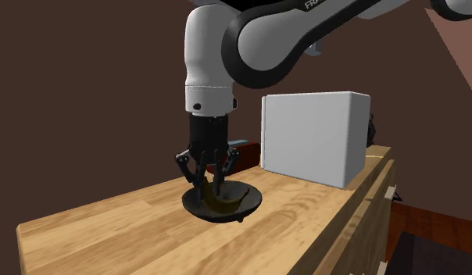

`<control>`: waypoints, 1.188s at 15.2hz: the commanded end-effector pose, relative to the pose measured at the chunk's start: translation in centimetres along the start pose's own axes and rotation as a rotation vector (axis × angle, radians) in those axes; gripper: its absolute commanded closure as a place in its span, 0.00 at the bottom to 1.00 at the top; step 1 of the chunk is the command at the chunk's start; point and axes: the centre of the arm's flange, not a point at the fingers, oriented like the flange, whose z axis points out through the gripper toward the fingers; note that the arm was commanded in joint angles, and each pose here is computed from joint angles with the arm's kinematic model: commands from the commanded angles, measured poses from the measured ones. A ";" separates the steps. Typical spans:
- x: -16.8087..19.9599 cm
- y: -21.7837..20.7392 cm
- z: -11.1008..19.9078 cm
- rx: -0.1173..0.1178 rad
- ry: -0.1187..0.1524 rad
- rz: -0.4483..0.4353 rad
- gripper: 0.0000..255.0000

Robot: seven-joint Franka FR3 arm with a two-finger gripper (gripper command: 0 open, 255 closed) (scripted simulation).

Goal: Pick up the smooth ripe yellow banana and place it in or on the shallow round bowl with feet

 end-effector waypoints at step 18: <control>0.0 0.3 -4.1 -0.017 -0.012 0.004 0.00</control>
